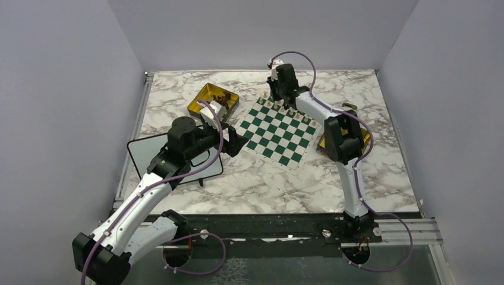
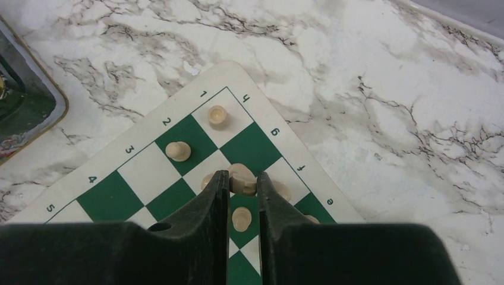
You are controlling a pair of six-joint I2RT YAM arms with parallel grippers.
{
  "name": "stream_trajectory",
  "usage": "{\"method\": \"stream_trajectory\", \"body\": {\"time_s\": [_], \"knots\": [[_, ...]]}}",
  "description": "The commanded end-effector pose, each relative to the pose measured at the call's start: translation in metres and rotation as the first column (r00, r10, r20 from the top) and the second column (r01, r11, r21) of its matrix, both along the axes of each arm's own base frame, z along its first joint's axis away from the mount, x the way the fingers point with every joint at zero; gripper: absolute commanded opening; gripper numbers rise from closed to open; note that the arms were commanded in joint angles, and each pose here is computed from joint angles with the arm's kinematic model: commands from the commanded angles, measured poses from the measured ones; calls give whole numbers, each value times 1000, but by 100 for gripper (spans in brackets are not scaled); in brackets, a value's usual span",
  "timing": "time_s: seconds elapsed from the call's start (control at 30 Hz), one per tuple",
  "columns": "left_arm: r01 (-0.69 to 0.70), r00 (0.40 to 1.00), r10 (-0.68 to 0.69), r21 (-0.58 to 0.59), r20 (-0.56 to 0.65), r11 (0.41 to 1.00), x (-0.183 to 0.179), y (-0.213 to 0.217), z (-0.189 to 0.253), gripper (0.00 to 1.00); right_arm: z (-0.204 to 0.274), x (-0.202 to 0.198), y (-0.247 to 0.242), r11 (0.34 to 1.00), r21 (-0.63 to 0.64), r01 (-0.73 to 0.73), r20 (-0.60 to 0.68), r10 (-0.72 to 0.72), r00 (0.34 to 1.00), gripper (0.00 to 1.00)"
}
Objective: Set up the chess pieces on the board
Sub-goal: Place the chess piece on the chessboard.
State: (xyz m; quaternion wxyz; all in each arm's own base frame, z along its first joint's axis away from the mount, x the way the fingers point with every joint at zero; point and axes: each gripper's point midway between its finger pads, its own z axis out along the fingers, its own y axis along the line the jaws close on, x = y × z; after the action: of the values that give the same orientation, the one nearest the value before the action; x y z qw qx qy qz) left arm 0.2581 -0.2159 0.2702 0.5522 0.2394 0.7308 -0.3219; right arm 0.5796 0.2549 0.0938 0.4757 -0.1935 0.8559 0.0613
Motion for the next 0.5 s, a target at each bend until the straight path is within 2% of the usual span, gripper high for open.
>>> {"method": "stream_trajectory", "body": {"time_s": [0.0, 0.47], "knots": [[-15, 999, 15, 2, 28, 1000, 0, 4, 4, 99, 6, 15, 3, 1000, -22, 10, 47, -9, 999, 16], [-15, 999, 15, 2, 30, 1000, 0, 4, 5, 99, -16, 22, 5, 998, -66, 5, -1, -5, 1000, 18]]}}
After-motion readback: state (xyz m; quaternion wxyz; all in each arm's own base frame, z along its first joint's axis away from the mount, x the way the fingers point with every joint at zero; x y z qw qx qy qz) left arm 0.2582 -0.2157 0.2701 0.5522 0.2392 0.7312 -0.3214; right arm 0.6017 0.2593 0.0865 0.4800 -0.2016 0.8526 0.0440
